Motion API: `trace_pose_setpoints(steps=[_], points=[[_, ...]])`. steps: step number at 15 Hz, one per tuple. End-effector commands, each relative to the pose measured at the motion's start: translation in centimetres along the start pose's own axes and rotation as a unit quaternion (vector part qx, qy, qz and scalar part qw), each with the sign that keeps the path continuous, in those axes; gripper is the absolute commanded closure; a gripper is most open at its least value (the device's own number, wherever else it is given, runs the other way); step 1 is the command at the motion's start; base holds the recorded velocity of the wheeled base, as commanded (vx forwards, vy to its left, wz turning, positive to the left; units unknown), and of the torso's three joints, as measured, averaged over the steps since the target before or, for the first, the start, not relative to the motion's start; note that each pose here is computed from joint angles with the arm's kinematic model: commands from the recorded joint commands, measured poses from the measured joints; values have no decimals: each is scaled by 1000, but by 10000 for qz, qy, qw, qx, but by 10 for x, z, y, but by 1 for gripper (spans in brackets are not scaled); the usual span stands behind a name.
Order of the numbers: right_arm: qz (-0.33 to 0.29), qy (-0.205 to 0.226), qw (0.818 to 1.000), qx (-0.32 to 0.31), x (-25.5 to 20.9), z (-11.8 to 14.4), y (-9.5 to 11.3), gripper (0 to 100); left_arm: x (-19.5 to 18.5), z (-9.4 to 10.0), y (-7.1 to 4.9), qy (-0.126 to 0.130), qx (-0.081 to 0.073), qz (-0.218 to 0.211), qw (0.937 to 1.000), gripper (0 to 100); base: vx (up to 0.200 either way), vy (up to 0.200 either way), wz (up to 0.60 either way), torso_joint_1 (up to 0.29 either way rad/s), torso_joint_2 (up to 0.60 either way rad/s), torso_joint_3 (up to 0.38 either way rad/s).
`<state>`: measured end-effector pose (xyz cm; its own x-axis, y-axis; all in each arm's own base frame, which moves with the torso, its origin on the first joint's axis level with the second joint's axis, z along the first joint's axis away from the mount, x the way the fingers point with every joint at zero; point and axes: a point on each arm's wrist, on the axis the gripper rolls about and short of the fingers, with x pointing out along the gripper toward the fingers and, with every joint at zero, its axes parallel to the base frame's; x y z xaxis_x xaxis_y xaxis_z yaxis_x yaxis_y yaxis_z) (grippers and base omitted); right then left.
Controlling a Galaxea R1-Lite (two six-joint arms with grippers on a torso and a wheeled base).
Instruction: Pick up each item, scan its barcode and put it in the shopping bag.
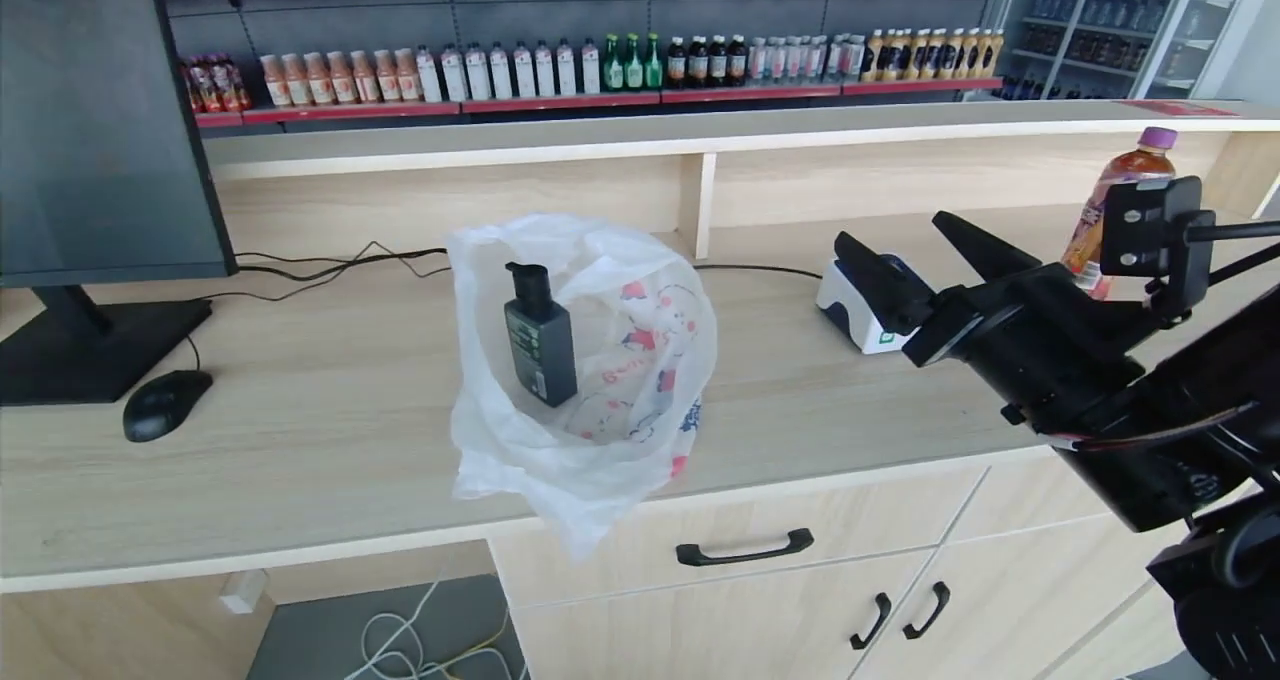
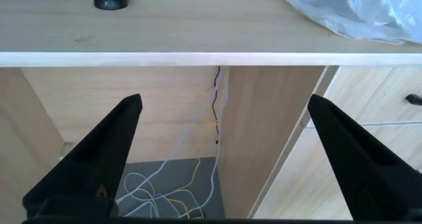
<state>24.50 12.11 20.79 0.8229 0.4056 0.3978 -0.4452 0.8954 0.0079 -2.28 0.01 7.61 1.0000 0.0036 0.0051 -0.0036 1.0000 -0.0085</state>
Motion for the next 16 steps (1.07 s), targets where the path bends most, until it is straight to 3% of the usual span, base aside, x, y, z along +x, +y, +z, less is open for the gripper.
trace_pose_setpoints(steps=[1,16], points=[[-12,-2,10000,-3,0,0,0,0,0,0,0,-5,-11,5,10000,0,0,-200,-600,2,2,-2],[8,144,9999,5,-6,-4,1,0,0,0,0,-5,-19,5,10000,0,0,-200,0,4,3,1]])
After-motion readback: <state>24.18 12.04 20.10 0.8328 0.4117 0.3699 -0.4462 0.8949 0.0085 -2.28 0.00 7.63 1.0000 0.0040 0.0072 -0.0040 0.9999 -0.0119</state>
